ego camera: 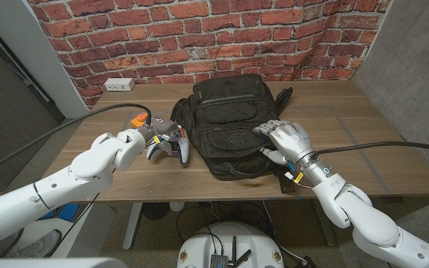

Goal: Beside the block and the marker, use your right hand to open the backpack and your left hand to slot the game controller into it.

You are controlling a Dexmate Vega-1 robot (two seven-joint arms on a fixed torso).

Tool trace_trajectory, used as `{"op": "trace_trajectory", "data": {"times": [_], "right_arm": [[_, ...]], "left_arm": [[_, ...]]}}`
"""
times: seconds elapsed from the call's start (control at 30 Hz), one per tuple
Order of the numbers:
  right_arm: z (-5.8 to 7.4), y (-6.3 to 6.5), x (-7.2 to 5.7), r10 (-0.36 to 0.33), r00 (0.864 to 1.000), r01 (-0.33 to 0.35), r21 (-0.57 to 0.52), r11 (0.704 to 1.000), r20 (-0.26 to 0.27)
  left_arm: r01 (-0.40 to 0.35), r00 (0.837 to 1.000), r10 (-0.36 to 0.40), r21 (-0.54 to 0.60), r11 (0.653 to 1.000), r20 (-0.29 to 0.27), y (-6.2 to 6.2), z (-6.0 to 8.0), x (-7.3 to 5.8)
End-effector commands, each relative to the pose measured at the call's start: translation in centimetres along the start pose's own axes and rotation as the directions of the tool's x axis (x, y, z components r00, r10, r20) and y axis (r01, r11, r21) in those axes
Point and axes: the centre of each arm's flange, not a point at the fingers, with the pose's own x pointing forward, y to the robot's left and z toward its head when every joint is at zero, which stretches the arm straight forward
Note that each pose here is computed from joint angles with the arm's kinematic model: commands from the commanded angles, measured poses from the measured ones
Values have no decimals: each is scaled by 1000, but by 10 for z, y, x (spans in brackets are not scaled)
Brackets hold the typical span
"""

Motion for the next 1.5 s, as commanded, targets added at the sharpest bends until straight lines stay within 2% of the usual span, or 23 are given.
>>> {"op": "trace_trajectory", "data": {"times": [0.03,0.77,1.3,1.5], "right_arm": [[-1,3,6,-17,1000,17,13,1000,0],[-5,5,7,-25,1000,25,21,999,4],[-13,2,10,-61,998,60,35,998,14],[-18,-1,15,-51,999,50,77,996,4]], "left_arm": [[1,1000,-1,-5,1000,-4,-1,0,1],[3,1000,-3,-7,1000,-5,0,4,4],[9,1000,-9,-15,1000,-27,-1,8,-3],[8,999,-8,-16,1000,-33,-1,10,-6]]}}
